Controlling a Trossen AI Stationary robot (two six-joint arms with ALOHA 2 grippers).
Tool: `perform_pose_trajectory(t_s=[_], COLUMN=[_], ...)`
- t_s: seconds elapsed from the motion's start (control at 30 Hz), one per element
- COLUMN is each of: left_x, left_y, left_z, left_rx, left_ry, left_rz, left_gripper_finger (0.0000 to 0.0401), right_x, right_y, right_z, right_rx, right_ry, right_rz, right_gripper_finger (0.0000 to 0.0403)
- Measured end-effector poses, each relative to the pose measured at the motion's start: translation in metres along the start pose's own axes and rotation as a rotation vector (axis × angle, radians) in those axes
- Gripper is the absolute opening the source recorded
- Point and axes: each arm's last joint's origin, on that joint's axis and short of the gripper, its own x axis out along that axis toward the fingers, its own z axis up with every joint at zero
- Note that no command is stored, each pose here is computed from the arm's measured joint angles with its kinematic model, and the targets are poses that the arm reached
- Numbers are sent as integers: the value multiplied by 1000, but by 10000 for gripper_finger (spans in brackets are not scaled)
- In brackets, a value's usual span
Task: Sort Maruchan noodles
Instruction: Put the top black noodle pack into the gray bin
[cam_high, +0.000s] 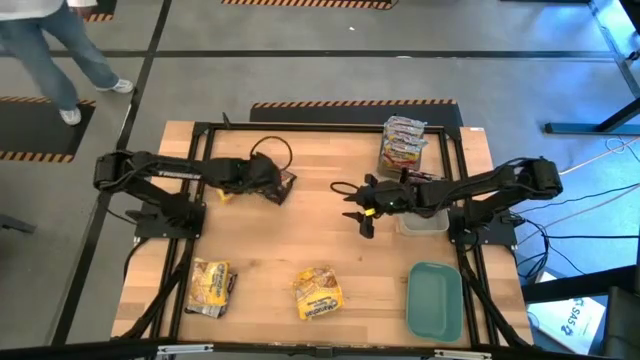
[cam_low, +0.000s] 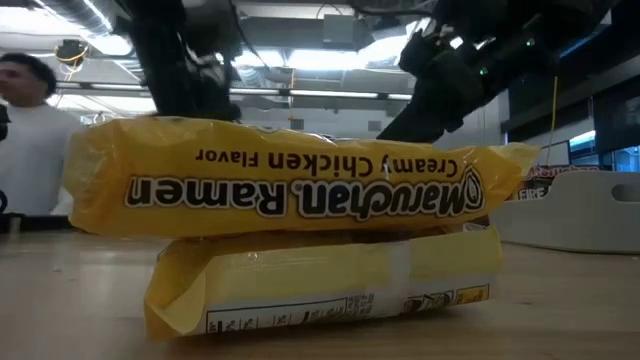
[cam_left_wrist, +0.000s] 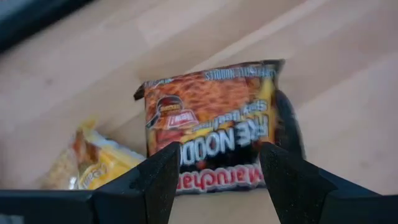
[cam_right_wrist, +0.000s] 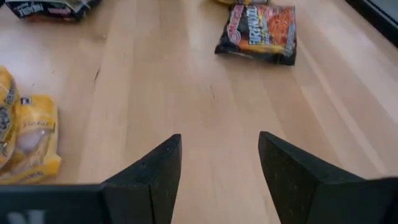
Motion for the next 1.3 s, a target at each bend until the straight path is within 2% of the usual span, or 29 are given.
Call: perform_pose_trajectory(t_s=[0.13,0.33,0.5,0.63,0.83,0.93,1.0,1.13,1.3], left_x=[21,46,66,68,56,48,39,11,-4], left_y=[6,11,5,-6,-36,-49,-58,-76,-86], left_z=[7,9,8,7,-4,-13,-14,-9,-23], left_rx=[-86,-106,-70,52,436,582,634,663,671], left_ry=[33,106,155,137,106,64,37,-61,-38], left_rz=[-33,14,-27,-89,-368,-420,-428,-472,-504], left_gripper_finger=[215,215,215,215,215,215,215,215,215], right_x=[8,12,12,12,12,12,12,12,12], right_y=[0,0,1,2,2,2,2,2,3], right_z=[-5,-9,-9,-10,-10,-10,-10,-9,-4], right_rx=[-1,-3,-3,-4,-4,-4,-3,2,49], right_ry=[14,41,42,52,52,52,52,45,-4], right_rz=[-1,-3,19,43,68,68,68,68,72], right_gripper_finger=[198,198,198,198,198,198,198,198,198])
